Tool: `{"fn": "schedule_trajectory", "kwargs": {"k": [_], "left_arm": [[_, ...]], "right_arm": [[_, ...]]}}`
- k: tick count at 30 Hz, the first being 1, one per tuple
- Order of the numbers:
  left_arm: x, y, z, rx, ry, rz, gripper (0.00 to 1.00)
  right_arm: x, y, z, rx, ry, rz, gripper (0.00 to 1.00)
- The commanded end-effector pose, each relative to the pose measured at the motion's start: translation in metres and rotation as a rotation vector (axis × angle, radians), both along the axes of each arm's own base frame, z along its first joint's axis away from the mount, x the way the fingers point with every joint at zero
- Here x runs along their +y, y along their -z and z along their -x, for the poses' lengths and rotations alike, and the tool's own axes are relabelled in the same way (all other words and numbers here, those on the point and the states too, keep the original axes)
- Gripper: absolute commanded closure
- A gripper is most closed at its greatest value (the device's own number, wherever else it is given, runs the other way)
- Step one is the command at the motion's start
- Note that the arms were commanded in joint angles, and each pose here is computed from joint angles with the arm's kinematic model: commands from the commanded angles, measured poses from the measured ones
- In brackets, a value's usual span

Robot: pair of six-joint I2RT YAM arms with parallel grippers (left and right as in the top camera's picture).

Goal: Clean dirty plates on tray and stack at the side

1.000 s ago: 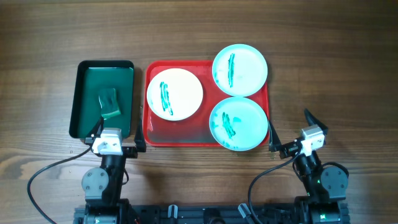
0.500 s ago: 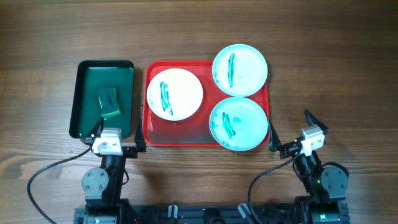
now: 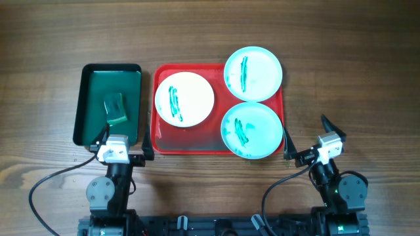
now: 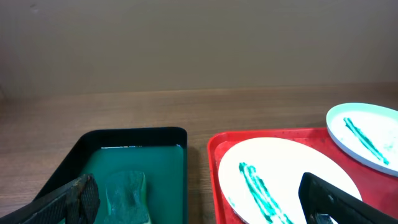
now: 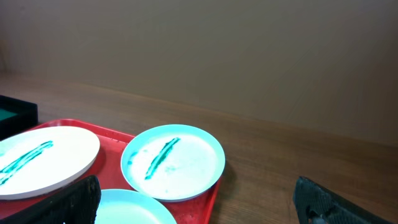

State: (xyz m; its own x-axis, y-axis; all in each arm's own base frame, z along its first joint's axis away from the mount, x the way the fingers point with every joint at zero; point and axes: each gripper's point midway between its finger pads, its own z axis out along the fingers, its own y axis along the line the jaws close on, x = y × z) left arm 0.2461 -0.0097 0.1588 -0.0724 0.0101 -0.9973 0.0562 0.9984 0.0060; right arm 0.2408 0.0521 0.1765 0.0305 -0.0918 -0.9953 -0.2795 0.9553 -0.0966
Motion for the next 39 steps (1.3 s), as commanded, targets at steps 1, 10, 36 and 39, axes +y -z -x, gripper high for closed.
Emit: {"fn": "schedule_trajectory", "kwargs": {"k": [1,10,36,39], "left_arm": [[-0.005,0.002,0.000,0.001,0.025,-0.018,0.00],[-0.005,0.002,0.000,0.001,0.025,-0.018,0.00],[-0.005,0.002,0.000,0.001,0.025,-0.018,0.00],[-0.007,0.002,0.000,0.000,0.037,-0.015,0.00]], "right_arm": [[0.003,-0.001,0.001,-0.007,-0.016,0.008,0.00],[0.003,-0.001,0.001,-0.007,-0.016,0.008,0.00],[0.021,-0.031,0.010,-0.138,-0.128,0.008,0.00],[0.022,-0.035,0.011,-0.141,-0.137,-0.024,0.00]]}}
